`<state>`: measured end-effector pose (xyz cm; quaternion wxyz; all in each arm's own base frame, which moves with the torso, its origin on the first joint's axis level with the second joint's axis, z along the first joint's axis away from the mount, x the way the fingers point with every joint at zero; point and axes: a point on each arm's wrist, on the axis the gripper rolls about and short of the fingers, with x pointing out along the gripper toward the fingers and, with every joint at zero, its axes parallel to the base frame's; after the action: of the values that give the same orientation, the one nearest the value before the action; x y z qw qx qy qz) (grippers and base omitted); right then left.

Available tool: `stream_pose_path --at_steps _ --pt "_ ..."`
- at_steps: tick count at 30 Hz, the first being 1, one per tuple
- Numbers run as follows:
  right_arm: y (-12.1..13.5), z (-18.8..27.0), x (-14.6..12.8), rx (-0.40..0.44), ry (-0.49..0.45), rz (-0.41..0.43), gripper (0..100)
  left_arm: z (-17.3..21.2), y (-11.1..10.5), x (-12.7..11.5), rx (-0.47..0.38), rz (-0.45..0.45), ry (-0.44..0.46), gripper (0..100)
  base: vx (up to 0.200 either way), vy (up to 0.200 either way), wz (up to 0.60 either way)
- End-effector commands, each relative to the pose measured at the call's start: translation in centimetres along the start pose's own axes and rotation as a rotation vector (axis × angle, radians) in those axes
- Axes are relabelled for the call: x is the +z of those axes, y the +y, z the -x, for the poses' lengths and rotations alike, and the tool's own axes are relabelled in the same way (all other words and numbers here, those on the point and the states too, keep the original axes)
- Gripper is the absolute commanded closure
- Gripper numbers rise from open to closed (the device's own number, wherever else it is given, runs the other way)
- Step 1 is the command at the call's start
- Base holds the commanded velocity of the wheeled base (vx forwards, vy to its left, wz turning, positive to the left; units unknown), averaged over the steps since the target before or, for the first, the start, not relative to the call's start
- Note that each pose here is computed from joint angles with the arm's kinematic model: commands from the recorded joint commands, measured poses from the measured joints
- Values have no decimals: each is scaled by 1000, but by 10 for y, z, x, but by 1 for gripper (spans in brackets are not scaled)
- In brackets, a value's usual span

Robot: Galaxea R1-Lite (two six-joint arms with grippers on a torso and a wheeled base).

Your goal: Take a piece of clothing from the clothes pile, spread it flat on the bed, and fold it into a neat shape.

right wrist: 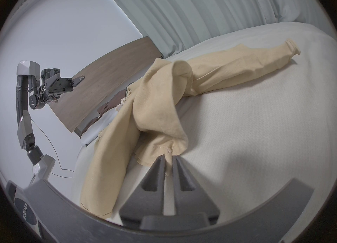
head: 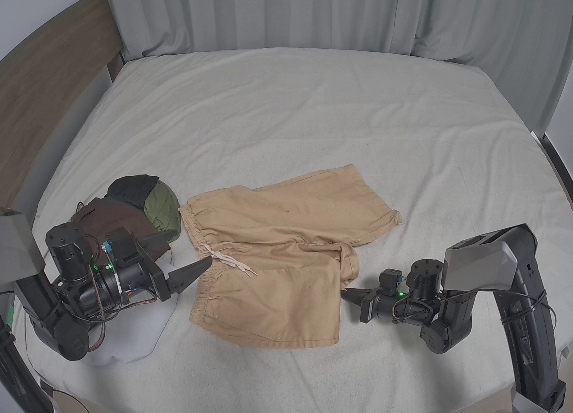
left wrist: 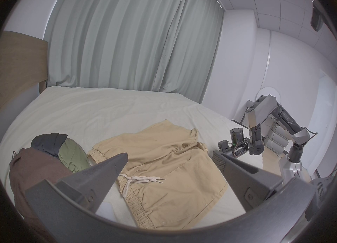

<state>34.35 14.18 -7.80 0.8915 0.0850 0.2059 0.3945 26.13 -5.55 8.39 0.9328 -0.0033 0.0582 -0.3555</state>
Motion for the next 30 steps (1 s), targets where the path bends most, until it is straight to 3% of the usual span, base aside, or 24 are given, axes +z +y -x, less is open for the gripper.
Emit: stream_pose_path --at_steps 1,12,30 --pt "-3 3 3 -10 -12 4 100 0 1 0 2 -1 -2 0 0 0 0" --pt "-12 36 19 -71 -21 3 100 0 1 0 3 0 -3 0 0 0 0" --pt "-51 71 33 -159 -74 27 100 0 1 1 3 0 -3 0 0 0 0"
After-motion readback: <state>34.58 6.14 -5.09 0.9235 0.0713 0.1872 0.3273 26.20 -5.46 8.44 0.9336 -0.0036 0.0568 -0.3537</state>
